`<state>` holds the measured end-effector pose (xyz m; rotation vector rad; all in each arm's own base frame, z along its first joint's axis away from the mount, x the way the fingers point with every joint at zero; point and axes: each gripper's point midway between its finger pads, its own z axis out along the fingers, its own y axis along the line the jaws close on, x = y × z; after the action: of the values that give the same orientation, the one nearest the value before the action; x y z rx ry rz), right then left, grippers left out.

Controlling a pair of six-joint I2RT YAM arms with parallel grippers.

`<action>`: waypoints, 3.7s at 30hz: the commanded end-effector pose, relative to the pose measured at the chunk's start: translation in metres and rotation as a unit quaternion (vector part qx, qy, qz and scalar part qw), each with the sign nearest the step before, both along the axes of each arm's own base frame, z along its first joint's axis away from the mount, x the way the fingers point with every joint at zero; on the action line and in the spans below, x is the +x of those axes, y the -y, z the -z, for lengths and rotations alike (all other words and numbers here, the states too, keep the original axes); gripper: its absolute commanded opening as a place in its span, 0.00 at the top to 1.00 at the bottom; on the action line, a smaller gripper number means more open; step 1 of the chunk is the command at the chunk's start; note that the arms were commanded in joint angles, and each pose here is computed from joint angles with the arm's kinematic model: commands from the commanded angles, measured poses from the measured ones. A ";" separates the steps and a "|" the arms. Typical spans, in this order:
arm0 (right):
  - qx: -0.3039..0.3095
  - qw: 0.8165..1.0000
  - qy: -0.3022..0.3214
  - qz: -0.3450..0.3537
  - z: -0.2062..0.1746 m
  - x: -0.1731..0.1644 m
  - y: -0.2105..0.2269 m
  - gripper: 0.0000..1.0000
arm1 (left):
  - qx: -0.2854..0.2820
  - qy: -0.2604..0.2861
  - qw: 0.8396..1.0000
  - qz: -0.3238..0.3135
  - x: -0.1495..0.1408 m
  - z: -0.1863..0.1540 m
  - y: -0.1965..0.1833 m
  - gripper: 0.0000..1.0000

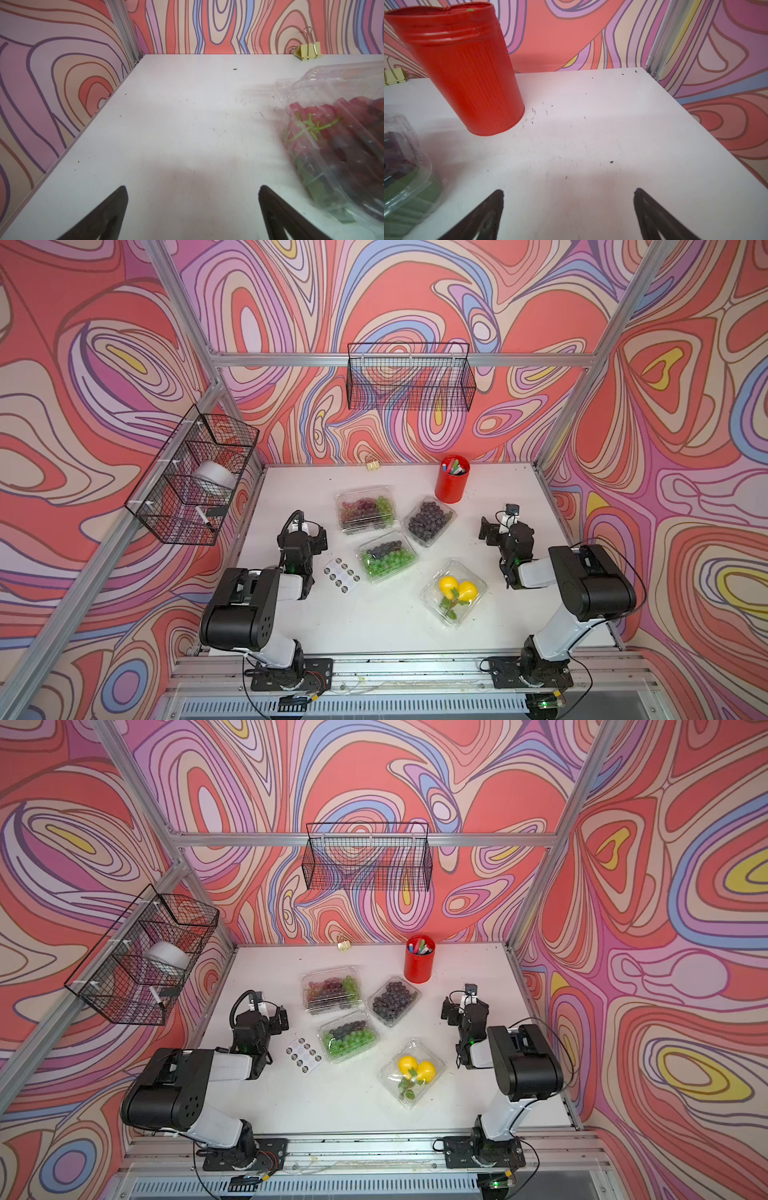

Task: Label fruit boxes
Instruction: Pick up the label sticker from the center of the board.

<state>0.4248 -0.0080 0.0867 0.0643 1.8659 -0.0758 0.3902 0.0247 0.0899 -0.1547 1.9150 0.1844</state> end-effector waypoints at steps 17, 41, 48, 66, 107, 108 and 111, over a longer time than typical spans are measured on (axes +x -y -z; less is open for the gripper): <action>0.006 1.000 0.005 -0.002 -0.005 0.003 0.000 0.02 | -0.002 0.004 1.000 -0.001 0.000 -0.002 -0.001 0.00; 0.001 1.000 0.004 -0.017 -0.040 0.002 -0.005 0.02 | -0.002 0.030 1.000 0.004 -0.012 -0.027 0.000 0.04; 0.044 0.996 -0.048 -0.056 -0.091 0.011 -0.024 0.02 | -0.030 -0.025 0.999 -0.009 -0.011 -0.066 0.000 0.08; 0.115 0.977 -0.098 -0.152 -0.140 -0.003 -0.134 0.02 | -0.317 -0.376 0.843 -0.217 -0.166 -0.086 0.035 0.12; 0.128 0.972 -0.114 -0.160 -0.129 -0.028 -0.164 0.02 | -0.286 -0.595 0.723 -0.207 -0.119 0.060 0.123 0.07; 0.127 0.972 -0.115 -0.159 -0.129 -0.028 -0.163 0.02 | -0.282 -0.595 0.723 -0.208 -0.119 0.063 0.121 0.08; 0.126 0.973 -0.112 -0.158 -0.131 -0.029 -0.162 0.01 | -0.275 -0.597 0.723 -0.213 -0.121 0.070 0.119 0.09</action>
<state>0.4026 0.1567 0.2179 -0.0773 2.0761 0.4022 0.2707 -0.0968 0.0241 -1.0807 3.1787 -0.0717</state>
